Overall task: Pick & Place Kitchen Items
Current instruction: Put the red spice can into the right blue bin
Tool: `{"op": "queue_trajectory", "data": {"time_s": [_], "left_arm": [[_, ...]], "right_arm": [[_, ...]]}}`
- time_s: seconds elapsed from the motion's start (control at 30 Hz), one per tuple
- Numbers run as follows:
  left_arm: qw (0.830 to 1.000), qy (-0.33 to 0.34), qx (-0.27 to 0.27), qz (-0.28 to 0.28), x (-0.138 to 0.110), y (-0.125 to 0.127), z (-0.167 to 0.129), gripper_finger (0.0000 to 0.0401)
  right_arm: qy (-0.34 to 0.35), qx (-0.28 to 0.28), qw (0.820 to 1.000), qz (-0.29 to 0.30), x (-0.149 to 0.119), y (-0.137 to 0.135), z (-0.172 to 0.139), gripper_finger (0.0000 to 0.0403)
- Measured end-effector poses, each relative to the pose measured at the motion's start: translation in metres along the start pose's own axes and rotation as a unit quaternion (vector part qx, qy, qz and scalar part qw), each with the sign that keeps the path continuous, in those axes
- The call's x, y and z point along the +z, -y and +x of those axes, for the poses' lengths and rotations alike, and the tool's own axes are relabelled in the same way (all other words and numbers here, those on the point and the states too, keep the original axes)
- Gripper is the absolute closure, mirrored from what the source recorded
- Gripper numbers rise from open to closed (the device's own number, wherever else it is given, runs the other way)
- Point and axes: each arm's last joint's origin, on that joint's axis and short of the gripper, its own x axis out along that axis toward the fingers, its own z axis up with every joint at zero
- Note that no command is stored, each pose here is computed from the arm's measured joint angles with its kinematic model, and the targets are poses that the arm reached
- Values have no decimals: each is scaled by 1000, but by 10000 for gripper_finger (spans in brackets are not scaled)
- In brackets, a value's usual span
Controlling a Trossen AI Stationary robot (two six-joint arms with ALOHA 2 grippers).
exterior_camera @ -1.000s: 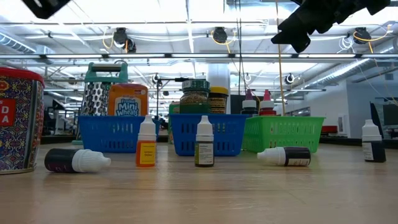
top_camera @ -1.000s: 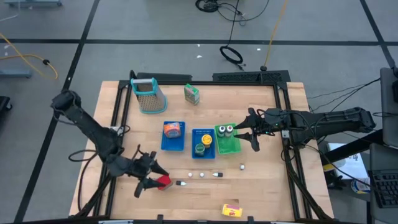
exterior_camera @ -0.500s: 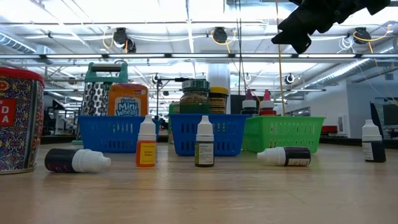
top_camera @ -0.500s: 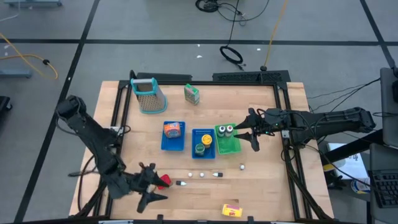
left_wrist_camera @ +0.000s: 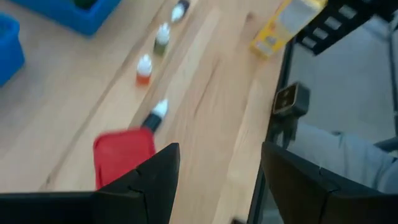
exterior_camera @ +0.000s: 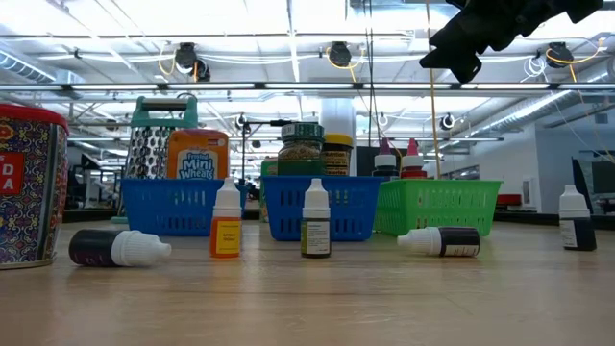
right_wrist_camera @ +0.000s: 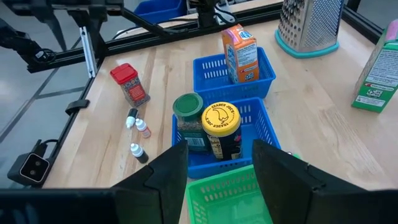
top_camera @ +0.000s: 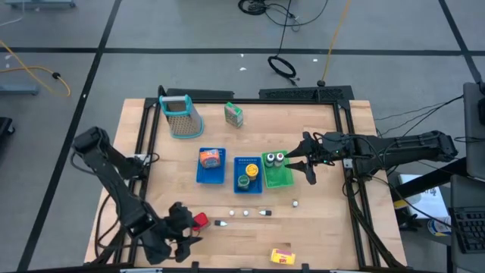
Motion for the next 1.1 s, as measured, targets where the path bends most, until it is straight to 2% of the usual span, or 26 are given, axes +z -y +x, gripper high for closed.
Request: {"op": "queue_trajectory", "data": {"time_s": [0.2, 0.47, 0.77, 1.1], "left_arm": [[997, -62, 30, -40, -9, -5, 5, 171], [985, -127, 105, -49, -20, -18, 16, 171], [983, -133, 115, -60, -14, -21, 26, 171], [981, -133, 129, -58, -18, -30, 30, 171]], "right_arm": [[0, 0, 1000, -3, 0, 0, 0, 232], [0, 0, 1000, -13, 0, 0, 0, 232], [0, 0, 1000, -13, 0, 0, 0, 232], [0, 0, 1000, -13, 0, 0, 0, 232]]}}
